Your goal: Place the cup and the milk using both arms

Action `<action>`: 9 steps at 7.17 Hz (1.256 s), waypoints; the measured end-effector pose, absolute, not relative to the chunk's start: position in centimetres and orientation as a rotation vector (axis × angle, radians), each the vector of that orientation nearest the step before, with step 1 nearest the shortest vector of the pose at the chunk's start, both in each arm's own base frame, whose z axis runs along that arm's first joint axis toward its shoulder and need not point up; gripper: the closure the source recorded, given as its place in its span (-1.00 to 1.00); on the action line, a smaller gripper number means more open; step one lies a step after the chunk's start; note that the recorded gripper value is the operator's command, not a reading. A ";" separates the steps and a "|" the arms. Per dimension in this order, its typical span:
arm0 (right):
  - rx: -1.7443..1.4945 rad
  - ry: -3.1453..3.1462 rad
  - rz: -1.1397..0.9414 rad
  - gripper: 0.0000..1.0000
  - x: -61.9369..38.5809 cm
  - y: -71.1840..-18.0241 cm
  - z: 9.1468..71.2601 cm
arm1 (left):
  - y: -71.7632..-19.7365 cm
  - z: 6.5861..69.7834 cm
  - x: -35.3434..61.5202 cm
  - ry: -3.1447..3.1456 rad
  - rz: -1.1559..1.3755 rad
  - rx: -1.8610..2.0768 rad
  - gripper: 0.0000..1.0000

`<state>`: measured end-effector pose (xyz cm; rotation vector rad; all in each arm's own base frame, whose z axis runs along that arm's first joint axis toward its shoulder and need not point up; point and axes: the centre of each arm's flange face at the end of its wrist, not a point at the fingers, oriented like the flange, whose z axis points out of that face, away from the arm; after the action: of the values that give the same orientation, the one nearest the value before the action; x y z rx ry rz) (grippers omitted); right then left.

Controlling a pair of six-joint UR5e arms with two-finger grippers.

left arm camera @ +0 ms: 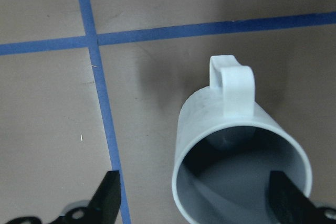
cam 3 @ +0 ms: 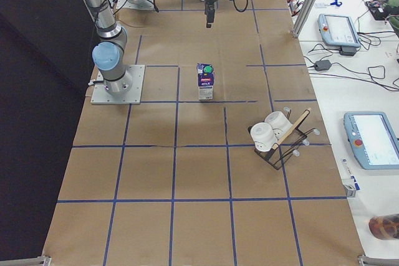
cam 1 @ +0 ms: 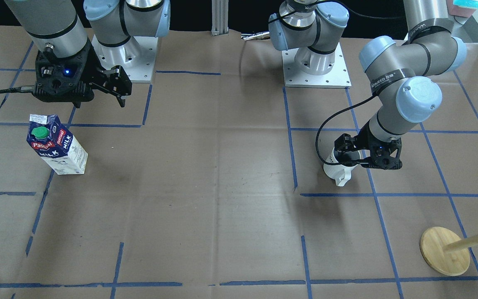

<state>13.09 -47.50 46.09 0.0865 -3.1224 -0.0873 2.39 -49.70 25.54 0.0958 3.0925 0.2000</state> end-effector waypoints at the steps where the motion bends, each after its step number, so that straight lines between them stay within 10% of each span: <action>1: 0.086 -3.122 -0.086 -1.00 13.1 -47.5 46.1 | -49.6 25.2 2.5 3.094 0.198 0.090 -0.86; 3: 0.088 -3.122 -0.087 -1.00 13.1 -47.5 46.1 | -49.1 23.9 2.4 3.098 0.220 0.087 -0.34; 5: 0.087 -3.121 -0.086 -1.00 13.0 -47.6 46.1 | -49.1 22.8 2.5 3.100 0.234 0.080 1.00; 9: 0.087 -3.121 -0.089 -1.00 13.0 -47.6 46.0 | -49.7 22.8 2.6 3.100 0.201 0.080 1.00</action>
<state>13.00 -47.56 46.03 0.0866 -3.1209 -0.0894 2.55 -49.69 22.79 0.0805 3.0997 0.2008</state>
